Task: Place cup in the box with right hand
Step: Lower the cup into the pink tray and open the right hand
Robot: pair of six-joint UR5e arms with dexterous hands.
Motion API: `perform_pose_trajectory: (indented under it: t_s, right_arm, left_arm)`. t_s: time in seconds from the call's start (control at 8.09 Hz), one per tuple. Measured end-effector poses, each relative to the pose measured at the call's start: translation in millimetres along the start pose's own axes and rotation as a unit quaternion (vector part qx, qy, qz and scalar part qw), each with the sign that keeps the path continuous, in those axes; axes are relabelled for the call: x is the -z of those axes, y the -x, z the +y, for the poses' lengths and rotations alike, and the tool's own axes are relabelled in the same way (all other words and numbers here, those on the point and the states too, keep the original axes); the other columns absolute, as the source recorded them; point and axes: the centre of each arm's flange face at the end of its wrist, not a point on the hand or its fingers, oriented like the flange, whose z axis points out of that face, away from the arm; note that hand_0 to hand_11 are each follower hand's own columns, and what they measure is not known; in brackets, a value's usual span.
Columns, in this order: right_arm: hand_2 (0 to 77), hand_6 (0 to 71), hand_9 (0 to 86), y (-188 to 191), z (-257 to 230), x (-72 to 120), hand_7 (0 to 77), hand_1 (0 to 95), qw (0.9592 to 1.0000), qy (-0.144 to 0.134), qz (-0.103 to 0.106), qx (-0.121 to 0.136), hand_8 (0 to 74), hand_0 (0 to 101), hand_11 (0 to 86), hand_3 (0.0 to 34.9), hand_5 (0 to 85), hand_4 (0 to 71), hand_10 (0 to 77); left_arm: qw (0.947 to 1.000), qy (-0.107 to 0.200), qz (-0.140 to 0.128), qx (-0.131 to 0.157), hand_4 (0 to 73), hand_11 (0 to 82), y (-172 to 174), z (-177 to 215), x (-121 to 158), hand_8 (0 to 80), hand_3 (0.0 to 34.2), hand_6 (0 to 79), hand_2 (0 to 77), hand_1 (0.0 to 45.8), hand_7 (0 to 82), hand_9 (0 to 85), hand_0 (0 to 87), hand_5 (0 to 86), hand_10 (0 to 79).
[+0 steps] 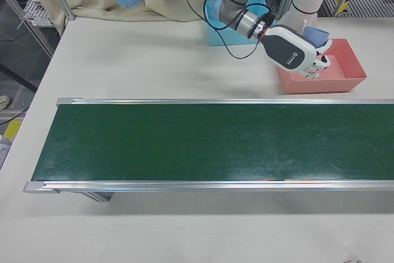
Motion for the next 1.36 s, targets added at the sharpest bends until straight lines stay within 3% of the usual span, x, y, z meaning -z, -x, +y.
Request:
perform_pose_trajectory:
  t_s: [0.25, 0.62, 0.74, 0.87, 0.99, 1.11, 1.24, 1.36]
  right_arm:
    - [39.8, 19.1, 51.8, -46.4, 22.8, -2.4, 61.1, 16.4, 0.9998, 0.001, 0.015, 0.015, 33.3, 80, 25.1, 11.1, 15.8, 40.9, 14.7]
    - [42.0, 18.5, 46.9, -65.5, 31.0, -1.3, 56.2, 16.9, 0.9992, -0.005, 0.016, 0.037, 30.0, 80, 22.4, 11.3, 15.8, 40.9, 10.4]
    - [42.0, 15.8, 37.6, -66.8, 31.7, -1.5, 49.6, 16.9, 0.9992, -0.006, 0.015, 0.038, 20.2, 80, 20.2, 11.0, 15.3, 35.5, 9.8]
    - [42.0, 13.6, 26.2, -68.1, 32.7, -1.5, 42.5, 16.9, 0.9992, -0.006, 0.015, 0.037, 17.5, 80, 16.9, 11.0, 15.3, 35.5, 7.6]
    - [42.0, 10.9, 20.2, -69.3, 33.9, -1.6, 31.1, 16.9, 0.9992, -0.005, 0.016, 0.036, 10.9, 80, 14.7, 10.8, 12.5, 24.5, 7.1]
    - [20.2, 8.2, 10.4, -70.3, 34.8, -1.7, 26.2, 28.4, 0.9993, -0.004, 0.016, 0.035, 4.4, 77, 8.7, 10.6, 7.1, 21.8, 4.4]
    - [20.2, 8.2, 10.4, -70.6, 35.9, -1.6, 26.2, 28.4, 0.9993, -0.003, 0.016, 0.033, 4.4, 77, 8.7, 10.6, 7.1, 21.8, 4.4]
    - [12.5, 7.6, 10.4, -70.5, 36.8, -1.4, 25.1, 9.3, 0.9994, -0.003, 0.016, 0.032, 4.4, 66, 8.2, 10.6, 6.0, 20.2, 4.4]
  left_arm:
    - [1.0000, 0.000, 0.000, 0.000, 0.0, 0.0, -0.2, -0.3, 0.3, 0.0, 0.0, 0.0, 0.5, 0.5, 0.0, 0.0, 0.0, 0.0, 0.0]
    - [1.0000, 0.000, 0.000, 0.000, 0.0, 0.0, -0.2, -0.8, 0.4, 0.0, 0.0, 0.0, 0.5, 0.5, 0.0, 0.0, 0.0, 0.0, 0.0]
    - [1.0000, 0.000, 0.000, 0.000, 0.0, 0.0, -0.2, -0.7, 0.4, 0.0, 0.0, 0.0, 0.5, 0.5, 0.0, 0.0, 0.0, 0.0, 0.0]
    - [1.0000, 0.000, 0.000, 0.000, 0.0, 0.0, -0.2, -0.6, 0.4, 0.0, 0.0, 0.0, 0.5, 0.5, 0.0, 0.0, 0.0, 0.0, 0.0]
    - [1.0000, 0.000, 0.000, 0.000, 0.0, 0.0, -0.2, -0.6, 0.5, 0.0, 0.0, 0.0, 0.5, 0.5, 0.0, 0.0, 0.0, 0.0, 0.0]
    - [1.0000, 0.000, 0.000, 0.000, 0.0, 0.0, -0.2, -0.6, 0.5, 0.0, 0.0, 0.0, 0.5, 0.5, 0.0, 0.0, 0.0, 0.0, 0.0]
    - [1.0000, 0.000, 0.000, 0.000, 0.0, 0.0, -0.2, -0.3, 0.3, 0.0, 0.0, 0.0, 0.5, 0.5, 0.0, 0.0, 0.0, 0.0, 0.0]
    - [1.0000, 0.000, 0.000, 0.000, 0.0, 0.0, -0.2, -0.5, 0.3, 0.0, 0.0, 0.0, 0.5, 0.5, 0.0, 0.0, 0.0, 0.0, 0.0]
